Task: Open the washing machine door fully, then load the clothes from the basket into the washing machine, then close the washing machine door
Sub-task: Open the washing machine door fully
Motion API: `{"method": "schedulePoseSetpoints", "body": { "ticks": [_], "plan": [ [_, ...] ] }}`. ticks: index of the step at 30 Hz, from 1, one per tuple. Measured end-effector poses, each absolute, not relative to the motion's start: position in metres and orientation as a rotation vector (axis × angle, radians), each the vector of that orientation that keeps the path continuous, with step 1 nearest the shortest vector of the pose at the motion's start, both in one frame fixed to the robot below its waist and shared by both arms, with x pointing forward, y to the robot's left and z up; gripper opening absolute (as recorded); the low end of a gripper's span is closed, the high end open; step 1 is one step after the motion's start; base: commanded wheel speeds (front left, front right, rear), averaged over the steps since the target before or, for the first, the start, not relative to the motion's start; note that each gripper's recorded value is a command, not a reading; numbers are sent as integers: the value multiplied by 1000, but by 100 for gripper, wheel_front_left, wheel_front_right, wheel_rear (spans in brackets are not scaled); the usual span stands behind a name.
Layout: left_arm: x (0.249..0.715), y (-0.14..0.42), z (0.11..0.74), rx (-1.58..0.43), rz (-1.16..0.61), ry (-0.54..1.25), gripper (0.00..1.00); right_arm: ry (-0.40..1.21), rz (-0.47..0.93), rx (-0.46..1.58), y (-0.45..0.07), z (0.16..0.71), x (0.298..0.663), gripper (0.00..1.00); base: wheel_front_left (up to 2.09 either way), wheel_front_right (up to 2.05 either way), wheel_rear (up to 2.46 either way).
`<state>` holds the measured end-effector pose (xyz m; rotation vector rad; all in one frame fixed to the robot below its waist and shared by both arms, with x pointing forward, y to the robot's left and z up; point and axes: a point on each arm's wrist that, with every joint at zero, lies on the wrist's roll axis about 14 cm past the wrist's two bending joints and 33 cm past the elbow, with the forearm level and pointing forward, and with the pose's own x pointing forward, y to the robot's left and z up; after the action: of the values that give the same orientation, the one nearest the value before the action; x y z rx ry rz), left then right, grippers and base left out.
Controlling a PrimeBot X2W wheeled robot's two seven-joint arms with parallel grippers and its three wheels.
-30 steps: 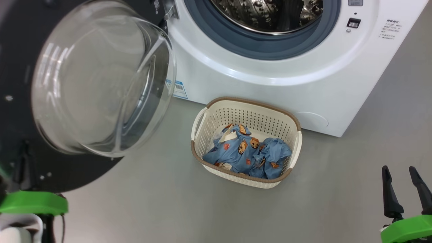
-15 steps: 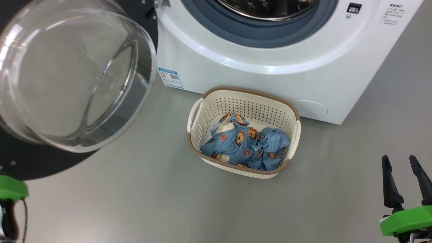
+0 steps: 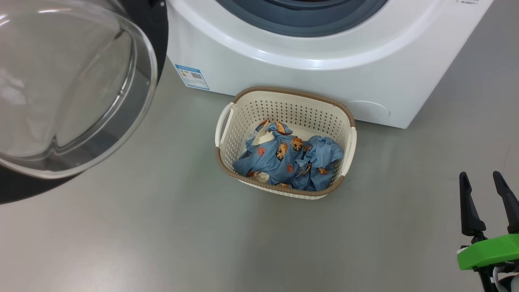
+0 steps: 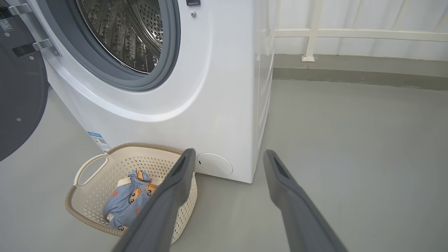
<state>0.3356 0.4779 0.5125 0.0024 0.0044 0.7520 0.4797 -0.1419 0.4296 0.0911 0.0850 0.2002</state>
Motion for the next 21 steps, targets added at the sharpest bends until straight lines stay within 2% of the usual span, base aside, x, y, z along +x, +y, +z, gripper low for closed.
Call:
{"method": "schedulePoseSetpoints", "body": {
  "ticks": [13, 21],
  "plan": [
    [341, 482, 514, -9, 746, 6, 0, 63, 208, 89, -140, 439, 481, 100, 0, 0, 0],
    [321, 471, 510, -35, 745, -8, 0, 35, 224, 95, -133, 454, 475, 100, 0, 0, 0]
  ]
}}
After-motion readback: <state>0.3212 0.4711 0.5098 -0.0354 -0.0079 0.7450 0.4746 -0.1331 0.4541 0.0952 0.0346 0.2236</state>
